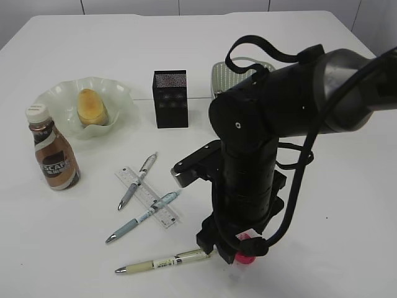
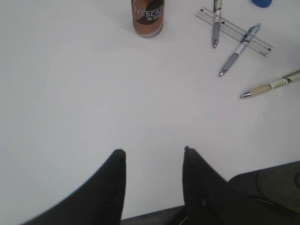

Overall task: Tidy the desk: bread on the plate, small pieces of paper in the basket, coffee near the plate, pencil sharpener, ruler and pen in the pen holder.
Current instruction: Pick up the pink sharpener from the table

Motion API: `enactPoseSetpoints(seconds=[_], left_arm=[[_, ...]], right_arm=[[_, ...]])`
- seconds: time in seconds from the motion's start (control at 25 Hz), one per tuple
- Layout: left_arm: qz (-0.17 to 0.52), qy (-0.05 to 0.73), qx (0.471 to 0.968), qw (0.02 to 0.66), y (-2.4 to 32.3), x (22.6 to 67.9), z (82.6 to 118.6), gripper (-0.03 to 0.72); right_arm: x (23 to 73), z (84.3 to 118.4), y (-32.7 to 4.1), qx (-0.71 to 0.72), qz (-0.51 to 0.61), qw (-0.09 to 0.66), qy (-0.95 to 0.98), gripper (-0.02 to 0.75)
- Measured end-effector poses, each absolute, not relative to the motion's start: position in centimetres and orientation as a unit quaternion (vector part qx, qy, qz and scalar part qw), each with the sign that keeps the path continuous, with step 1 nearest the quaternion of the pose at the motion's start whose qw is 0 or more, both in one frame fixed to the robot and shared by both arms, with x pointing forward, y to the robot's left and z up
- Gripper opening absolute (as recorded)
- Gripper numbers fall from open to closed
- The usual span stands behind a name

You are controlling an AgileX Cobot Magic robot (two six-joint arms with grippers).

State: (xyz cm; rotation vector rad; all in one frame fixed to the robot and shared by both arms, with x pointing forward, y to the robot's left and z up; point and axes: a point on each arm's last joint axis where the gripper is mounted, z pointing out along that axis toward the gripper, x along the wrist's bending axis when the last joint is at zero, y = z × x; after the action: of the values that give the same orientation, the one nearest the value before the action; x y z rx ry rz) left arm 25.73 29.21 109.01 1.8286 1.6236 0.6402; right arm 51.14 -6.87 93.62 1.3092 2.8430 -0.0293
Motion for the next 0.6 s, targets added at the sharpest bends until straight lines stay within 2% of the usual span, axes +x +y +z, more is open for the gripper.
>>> enactPoseSetpoints(seconds=[0.6], left_arm=[[0.242,0.612,0.690,0.301,29.23,25.73,109.01,0.295]], right_arm=[[51.50,93.63,-6.62,0.423,0.012,0.018,0.906,0.535]])
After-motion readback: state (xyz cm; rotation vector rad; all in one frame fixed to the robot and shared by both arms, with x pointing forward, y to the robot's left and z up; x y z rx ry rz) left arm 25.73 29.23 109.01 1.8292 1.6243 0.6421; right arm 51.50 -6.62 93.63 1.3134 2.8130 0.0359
